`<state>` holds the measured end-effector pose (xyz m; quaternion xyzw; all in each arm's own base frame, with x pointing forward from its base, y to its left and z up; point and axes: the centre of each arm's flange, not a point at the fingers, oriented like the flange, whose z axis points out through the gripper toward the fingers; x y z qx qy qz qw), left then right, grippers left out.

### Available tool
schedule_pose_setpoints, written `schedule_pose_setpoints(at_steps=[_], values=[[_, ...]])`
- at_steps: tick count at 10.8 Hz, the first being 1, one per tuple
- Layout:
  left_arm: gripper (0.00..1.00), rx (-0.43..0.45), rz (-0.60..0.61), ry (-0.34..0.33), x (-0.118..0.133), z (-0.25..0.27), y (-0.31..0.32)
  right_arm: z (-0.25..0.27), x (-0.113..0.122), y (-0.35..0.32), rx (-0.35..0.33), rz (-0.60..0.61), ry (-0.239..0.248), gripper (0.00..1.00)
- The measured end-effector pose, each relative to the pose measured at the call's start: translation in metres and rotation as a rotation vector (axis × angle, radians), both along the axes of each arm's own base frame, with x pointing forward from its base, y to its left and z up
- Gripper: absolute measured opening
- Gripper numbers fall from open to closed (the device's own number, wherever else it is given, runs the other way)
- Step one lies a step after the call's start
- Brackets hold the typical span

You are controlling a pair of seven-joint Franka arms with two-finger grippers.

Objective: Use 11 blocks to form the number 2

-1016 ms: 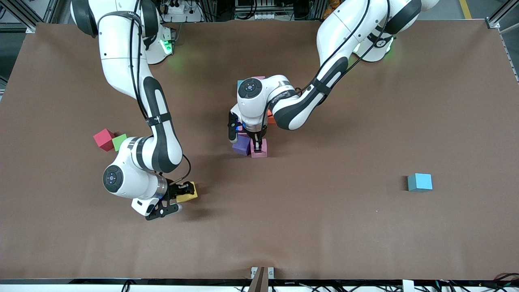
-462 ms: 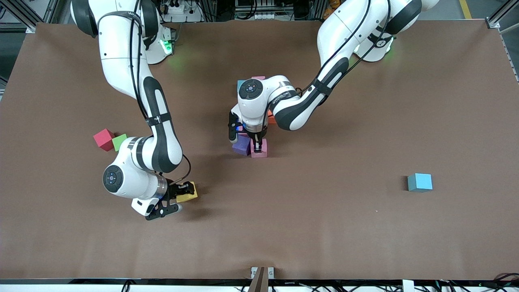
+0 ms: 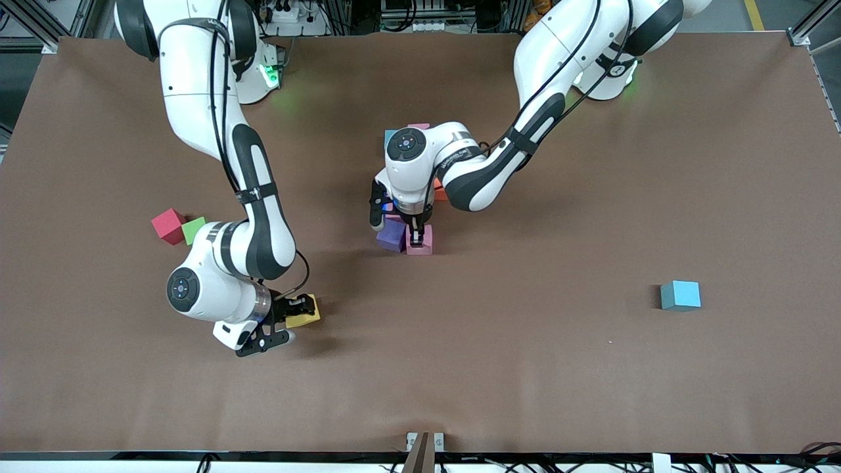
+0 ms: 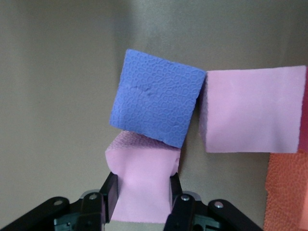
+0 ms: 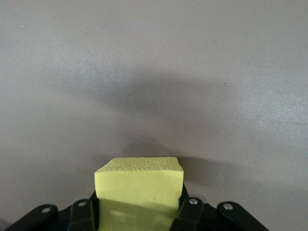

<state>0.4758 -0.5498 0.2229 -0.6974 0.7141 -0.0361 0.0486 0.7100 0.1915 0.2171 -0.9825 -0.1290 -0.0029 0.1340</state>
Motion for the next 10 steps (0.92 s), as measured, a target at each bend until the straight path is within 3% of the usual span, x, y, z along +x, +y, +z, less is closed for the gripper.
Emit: schedule_pose_setpoints(at_steps=[10], values=[[0.46,-0.016,0.021,0.029,0.0002,0.0006,0.0001,0.0,0.0,0.0,0.0,0.0,0.0,0.56]])
